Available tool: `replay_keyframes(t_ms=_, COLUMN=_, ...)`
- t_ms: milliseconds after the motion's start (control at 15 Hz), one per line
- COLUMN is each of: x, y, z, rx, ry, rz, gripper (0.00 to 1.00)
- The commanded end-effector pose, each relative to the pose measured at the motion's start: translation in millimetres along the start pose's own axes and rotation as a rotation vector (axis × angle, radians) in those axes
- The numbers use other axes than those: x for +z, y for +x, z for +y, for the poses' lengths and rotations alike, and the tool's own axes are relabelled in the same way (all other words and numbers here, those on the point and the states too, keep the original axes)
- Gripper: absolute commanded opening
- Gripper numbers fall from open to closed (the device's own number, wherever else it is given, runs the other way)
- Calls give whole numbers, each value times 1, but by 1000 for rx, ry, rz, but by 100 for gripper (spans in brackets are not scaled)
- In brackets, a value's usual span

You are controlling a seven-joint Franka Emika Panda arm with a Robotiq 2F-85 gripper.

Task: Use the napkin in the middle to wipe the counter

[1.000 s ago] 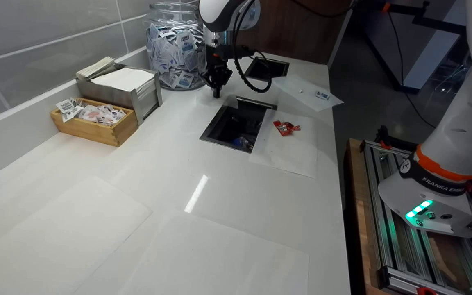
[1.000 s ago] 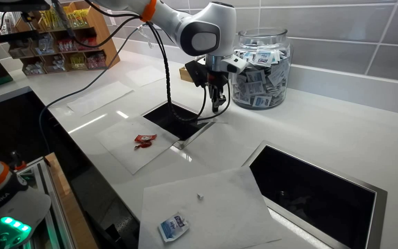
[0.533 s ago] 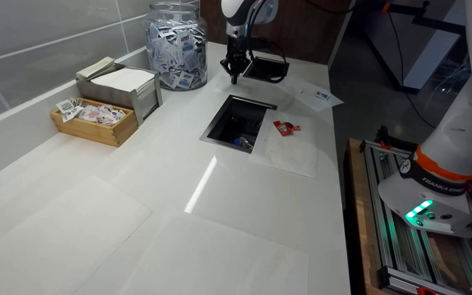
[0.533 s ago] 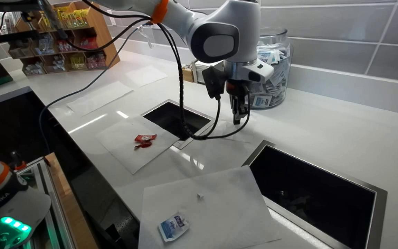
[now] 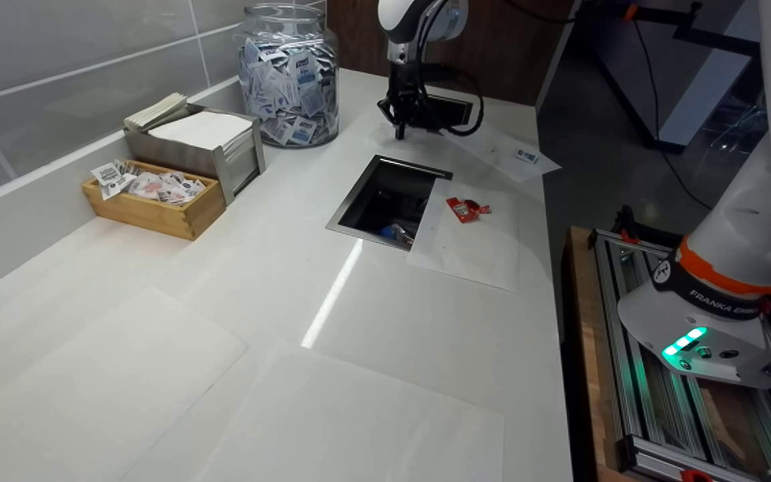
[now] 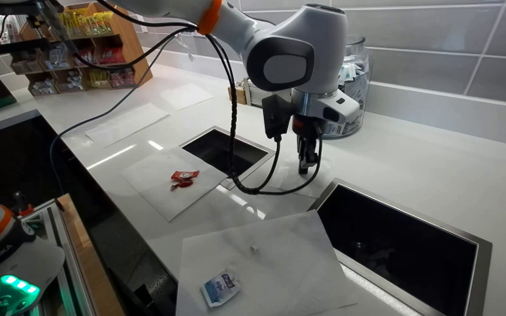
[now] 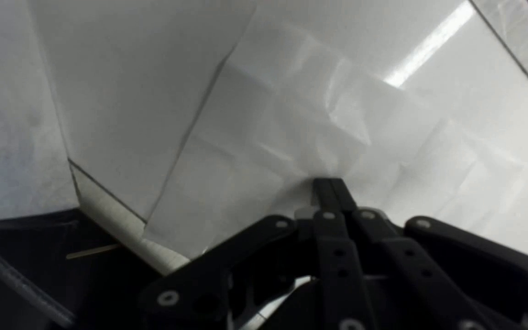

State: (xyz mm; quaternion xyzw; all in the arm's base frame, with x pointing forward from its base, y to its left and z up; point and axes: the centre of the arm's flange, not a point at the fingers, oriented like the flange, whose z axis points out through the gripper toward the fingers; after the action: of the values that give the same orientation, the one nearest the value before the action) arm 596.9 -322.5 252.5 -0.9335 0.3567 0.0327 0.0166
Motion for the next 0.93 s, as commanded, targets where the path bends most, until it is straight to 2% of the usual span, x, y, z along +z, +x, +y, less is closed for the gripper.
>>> replay_keyframes(t_ms=0, x=6, y=-26, z=6, rx=50, ry=-36, rz=-80, gripper=0)
replay_keyframes(t_ms=333, x=11, y=-45, z=22, rx=122, ry=-105, rz=-155, gripper=0)
replay_keyframes(t_ms=600, x=17, y=-62, z=24, rx=121, ry=-143, rz=-231, gripper=0)
replay_keyframes(t_ms=867, x=22, y=-68, z=23, rx=114, ry=-172, rz=-255, gripper=0)
